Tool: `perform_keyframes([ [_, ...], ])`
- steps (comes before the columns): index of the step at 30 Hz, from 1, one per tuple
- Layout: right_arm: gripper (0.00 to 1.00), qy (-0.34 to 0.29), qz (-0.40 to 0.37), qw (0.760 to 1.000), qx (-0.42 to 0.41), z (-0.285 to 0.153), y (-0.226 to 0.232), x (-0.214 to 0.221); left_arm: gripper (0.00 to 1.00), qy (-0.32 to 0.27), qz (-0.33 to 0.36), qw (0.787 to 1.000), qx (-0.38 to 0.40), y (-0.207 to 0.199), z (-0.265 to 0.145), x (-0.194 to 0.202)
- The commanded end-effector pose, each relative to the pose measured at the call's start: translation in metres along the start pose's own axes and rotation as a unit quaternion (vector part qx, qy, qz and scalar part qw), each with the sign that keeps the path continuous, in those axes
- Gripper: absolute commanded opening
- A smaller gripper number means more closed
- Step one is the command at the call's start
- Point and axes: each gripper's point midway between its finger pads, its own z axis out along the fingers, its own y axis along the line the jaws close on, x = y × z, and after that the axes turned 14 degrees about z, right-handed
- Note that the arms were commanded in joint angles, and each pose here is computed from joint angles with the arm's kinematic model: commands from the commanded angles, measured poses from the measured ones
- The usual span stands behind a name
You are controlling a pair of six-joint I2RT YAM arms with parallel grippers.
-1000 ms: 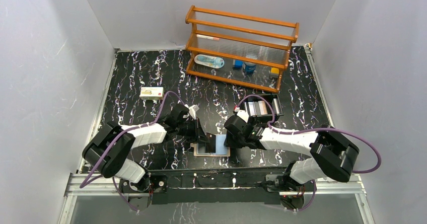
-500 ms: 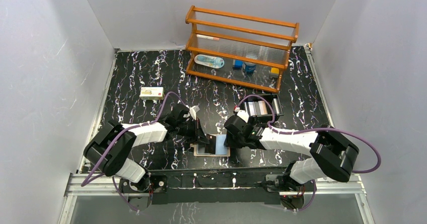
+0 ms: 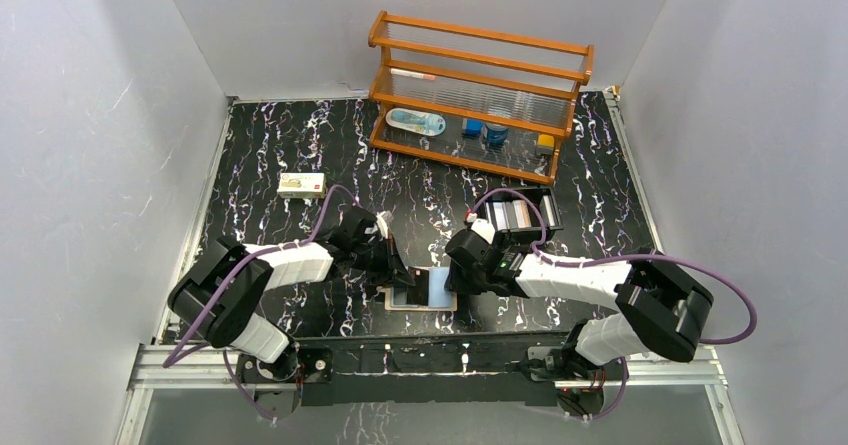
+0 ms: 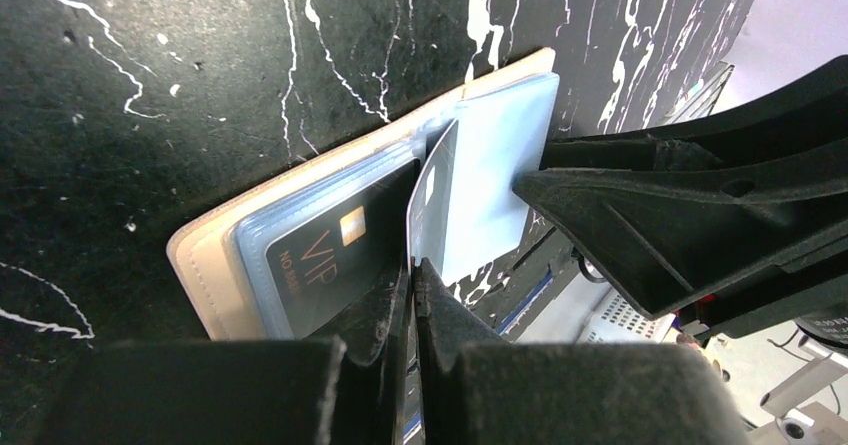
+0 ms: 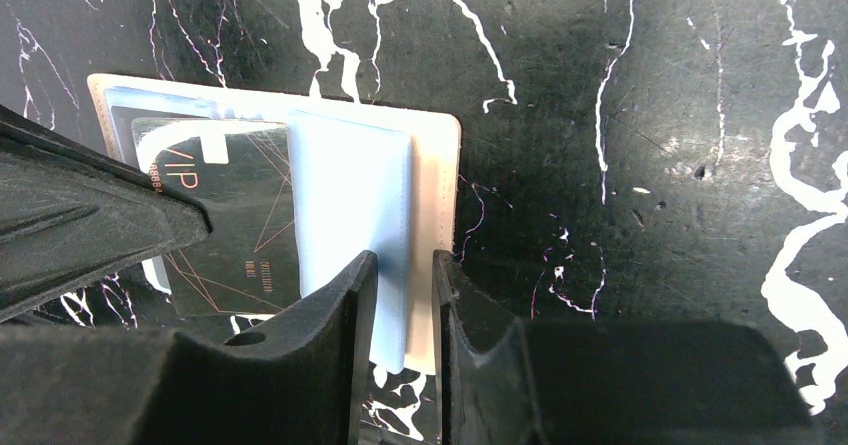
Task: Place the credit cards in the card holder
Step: Insert the credit card into the card holder.
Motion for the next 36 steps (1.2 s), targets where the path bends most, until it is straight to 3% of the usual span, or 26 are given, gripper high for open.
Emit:
perform_keyframes([
  [1,0.35,-0.011,0.006,1.000,0.005,0.004,-0.007,0.000,0.00,-0.008,-0.001,1.000,-0.022,0.010,0.008,-0.005],
  [11,0.39,-0.009,0.007,1.000,0.001,0.004,-0.006,0.001,0.00,-0.008,-0.010,1.000,-0.020,0.013,0.014,-0.003],
  [14,0.39,-0.009,0.008,1.000,0.000,0.004,-0.006,0.001,0.04,-0.005,-0.010,1.000,-0.026,0.014,0.015,-0.001],
  [22,0.36,-0.019,0.009,1.000,0.002,-0.002,-0.007,-0.003,0.39,-0.009,-0.006,0.998,-0.060,0.014,0.003,-0.004],
  [24,0.35,-0.024,0.009,1.000,0.002,-0.004,-0.008,-0.006,0.42,-0.013,-0.004,0.997,-0.072,0.015,-0.001,-0.006],
  [30,0.32,-0.031,0.007,0.999,-0.002,-0.006,-0.008,-0.008,0.39,-0.012,0.008,0.996,-0.094,0.018,-0.003,-0.006],
  [36,0.31,-0.027,0.005,1.000,-0.004,-0.002,-0.007,-0.006,0.18,0.009,0.012,0.996,-0.093,0.018,0.002,0.002],
])
